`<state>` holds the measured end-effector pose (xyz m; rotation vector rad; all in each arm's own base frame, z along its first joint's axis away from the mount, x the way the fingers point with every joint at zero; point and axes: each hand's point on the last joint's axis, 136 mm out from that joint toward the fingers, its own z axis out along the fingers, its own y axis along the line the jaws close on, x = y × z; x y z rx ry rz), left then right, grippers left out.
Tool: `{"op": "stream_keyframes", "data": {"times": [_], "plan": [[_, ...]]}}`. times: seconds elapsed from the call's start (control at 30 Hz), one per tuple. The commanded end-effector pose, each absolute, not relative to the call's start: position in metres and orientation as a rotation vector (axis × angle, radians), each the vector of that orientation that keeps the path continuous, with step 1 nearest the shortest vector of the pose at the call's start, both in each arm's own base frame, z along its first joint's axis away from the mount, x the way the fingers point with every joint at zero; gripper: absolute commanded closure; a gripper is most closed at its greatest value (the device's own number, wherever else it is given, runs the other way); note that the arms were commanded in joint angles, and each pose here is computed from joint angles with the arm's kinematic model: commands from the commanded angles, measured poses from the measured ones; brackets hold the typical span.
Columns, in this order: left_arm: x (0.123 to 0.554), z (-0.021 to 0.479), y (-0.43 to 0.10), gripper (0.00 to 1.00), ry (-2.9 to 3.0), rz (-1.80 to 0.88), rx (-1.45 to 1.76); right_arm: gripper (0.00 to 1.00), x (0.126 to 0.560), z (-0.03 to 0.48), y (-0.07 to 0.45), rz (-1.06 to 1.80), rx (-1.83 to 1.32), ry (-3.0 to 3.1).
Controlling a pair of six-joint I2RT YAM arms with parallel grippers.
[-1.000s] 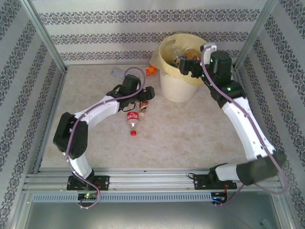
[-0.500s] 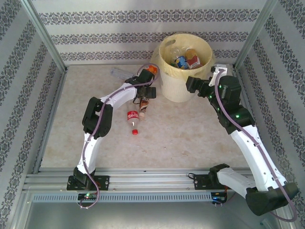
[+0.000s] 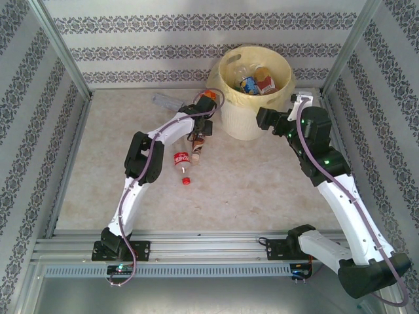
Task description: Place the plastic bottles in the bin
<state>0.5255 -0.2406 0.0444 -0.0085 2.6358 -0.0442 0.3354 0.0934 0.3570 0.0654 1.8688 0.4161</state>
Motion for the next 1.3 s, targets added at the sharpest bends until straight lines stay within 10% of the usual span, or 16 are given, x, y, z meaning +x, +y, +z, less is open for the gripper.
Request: {"op": "stream_keyframes", "data": {"times": [0.0,1.27], "plan": [[0.526,0.063,-0.24,0.39,2.591,-0.061,0.014,0.02,0.33,0.359,0.099,0.446,0.036,1.85],[0.411,0.388,-0.279,0.42,1.64,-1.218,0.071,0.02,0.339,0.324,0.231,0.946,-0.263,1.834]]}}
